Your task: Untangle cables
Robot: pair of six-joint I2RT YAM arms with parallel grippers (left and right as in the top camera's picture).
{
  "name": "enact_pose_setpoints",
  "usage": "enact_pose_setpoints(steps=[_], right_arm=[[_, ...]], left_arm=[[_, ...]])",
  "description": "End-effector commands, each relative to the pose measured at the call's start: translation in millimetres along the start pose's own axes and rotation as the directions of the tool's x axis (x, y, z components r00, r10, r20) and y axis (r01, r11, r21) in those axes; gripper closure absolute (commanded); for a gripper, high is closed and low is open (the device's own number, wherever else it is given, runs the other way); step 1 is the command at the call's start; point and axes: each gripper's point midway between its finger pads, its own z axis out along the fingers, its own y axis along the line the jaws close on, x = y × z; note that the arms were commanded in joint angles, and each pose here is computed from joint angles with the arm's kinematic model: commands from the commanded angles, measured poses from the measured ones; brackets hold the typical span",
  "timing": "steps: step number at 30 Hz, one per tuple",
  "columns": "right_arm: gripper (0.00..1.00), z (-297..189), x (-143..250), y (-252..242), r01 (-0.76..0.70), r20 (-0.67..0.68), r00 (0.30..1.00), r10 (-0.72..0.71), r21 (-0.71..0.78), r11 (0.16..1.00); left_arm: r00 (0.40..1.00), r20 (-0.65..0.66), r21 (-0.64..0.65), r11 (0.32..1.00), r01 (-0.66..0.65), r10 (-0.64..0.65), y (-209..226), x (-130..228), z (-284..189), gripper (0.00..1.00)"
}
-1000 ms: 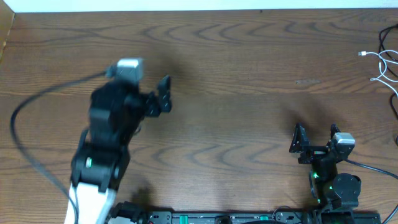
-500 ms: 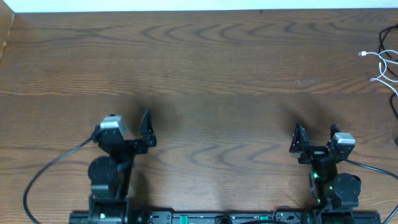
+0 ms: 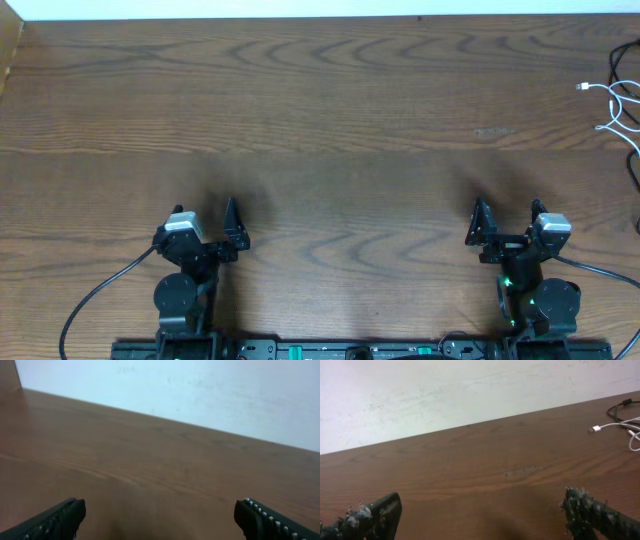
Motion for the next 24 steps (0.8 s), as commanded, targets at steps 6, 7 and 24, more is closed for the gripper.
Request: enact_pose_setpoints(steps=[6, 7, 24], right_arm=[[0.01, -0.3, 0.5, 0.8, -0.011, 0.0, 1.0, 0.011, -0.004, 1.0], [0.01, -0.3, 0.5, 0.8, -0.011, 0.0, 1.0, 0.011, -0.004, 1.0], [0.01, -0.3, 0.5, 0.8, -0.011, 0.0, 1.0, 0.011, -0.004, 1.0]], left_arm=[[1.0, 0.0, -0.04, 0.999, -0.016, 0.016, 7.9, 3.5, -2.4, 0.0], [1.0, 0.0, -0.04, 0.999, -0.016, 0.016, 7.9, 3.5, -2.4, 0.0], [1.0, -0.003, -0.04, 0.999, -0.016, 0.016, 8.0, 4.2, -2.2, 0.0]])
